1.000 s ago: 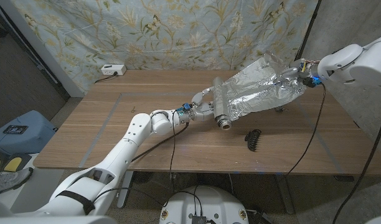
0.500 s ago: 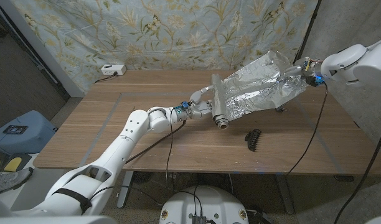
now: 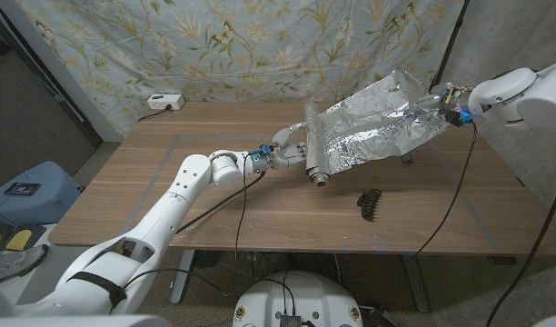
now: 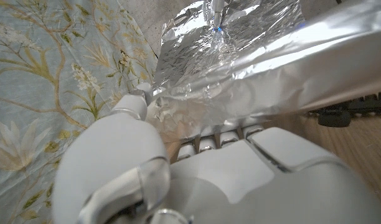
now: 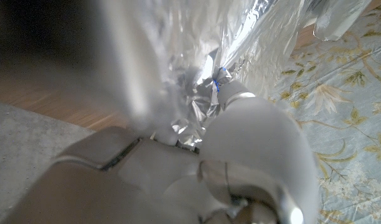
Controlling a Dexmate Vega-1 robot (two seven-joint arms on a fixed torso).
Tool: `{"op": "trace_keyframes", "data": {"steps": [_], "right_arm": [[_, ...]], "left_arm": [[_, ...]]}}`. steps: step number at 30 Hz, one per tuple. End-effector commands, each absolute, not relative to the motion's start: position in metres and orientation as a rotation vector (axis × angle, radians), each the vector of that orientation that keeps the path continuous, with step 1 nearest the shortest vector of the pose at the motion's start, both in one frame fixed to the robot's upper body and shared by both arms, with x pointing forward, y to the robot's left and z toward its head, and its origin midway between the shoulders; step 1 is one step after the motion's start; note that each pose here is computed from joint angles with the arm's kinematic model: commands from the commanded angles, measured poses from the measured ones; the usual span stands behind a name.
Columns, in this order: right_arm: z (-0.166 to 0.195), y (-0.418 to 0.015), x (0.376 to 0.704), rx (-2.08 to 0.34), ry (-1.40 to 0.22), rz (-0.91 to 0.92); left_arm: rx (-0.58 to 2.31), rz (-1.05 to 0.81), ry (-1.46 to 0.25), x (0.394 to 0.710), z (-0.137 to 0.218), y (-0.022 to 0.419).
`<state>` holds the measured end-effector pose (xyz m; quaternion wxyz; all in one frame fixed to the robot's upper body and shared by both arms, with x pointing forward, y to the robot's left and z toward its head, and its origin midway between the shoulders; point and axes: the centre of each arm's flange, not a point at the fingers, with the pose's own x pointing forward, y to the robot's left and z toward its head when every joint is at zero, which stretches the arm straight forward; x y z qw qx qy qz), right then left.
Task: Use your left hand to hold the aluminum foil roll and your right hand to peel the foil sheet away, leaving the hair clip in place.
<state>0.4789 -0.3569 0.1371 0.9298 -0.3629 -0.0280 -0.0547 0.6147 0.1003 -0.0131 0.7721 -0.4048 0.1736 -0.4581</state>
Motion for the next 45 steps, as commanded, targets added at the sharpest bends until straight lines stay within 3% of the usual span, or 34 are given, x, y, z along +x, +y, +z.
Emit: {"op": "trace_keyframes", "data": {"steps": [1, 45], "right_arm": [[0.137, -0.354, 0.476, -0.733, -0.080, -0.112], [0.118, -0.325, 0.486, -0.746, -0.049, -0.017]], "left_arm": [[-0.854, -0.986, 0.357, 0.609, -0.008, 0.114], [-0.945, -0.833, 0.343, 0.589, -0.031, 0.141]]}}
